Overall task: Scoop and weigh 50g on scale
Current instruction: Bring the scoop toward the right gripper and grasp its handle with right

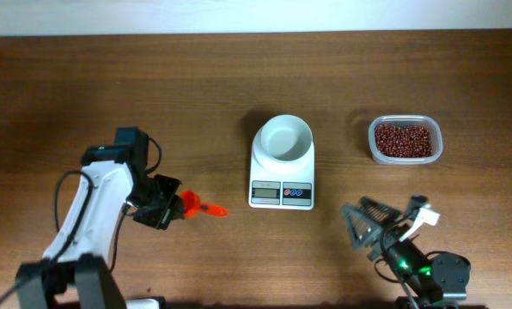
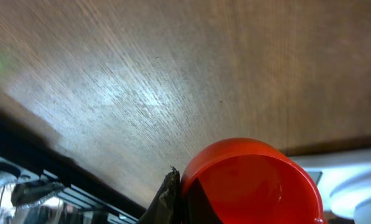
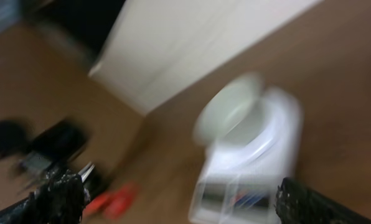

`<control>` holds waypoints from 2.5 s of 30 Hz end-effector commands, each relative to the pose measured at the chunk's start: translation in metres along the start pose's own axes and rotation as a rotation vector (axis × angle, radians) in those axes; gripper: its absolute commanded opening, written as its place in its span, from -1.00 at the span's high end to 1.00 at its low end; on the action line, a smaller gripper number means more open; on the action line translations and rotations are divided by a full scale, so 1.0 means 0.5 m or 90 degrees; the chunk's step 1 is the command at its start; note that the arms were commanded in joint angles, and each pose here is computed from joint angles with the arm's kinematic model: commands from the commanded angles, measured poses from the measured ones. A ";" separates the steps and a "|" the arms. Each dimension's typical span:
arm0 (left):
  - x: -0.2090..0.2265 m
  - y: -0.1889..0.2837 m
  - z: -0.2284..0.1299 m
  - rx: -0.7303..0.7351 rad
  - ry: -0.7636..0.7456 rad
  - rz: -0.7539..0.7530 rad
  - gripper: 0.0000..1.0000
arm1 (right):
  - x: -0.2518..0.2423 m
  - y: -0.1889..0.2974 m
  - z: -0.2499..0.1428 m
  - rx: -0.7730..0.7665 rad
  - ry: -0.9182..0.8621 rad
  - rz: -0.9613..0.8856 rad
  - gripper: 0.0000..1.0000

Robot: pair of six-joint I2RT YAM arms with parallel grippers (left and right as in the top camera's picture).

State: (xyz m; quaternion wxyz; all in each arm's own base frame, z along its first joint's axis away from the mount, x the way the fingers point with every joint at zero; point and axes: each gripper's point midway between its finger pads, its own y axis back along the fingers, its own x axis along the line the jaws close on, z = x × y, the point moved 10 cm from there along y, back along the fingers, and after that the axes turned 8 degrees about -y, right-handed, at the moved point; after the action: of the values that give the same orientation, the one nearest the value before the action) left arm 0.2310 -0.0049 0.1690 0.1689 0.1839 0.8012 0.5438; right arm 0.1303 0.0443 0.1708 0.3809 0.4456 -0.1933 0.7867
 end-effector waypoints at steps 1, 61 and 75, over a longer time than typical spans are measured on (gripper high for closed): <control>0.018 0.051 -0.022 -0.079 -0.060 -0.045 1.00 | 0.025 0.008 -0.045 0.207 -0.146 0.104 -0.98; -0.072 -0.052 -0.332 -0.172 -0.053 -0.089 1.00 | 0.089 -0.204 -0.128 0.387 -0.176 -0.033 0.42; -0.070 -0.053 -0.334 -0.163 -0.053 -0.082 1.00 | 0.101 -0.210 -0.119 0.369 -0.164 0.001 0.71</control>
State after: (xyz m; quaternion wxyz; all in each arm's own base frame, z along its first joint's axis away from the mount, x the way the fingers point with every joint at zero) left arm 0.1817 -0.1639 0.2070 0.2671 0.1273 0.7230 0.6243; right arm 0.1613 0.1682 0.1729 0.2150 0.6410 -0.0039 0.7368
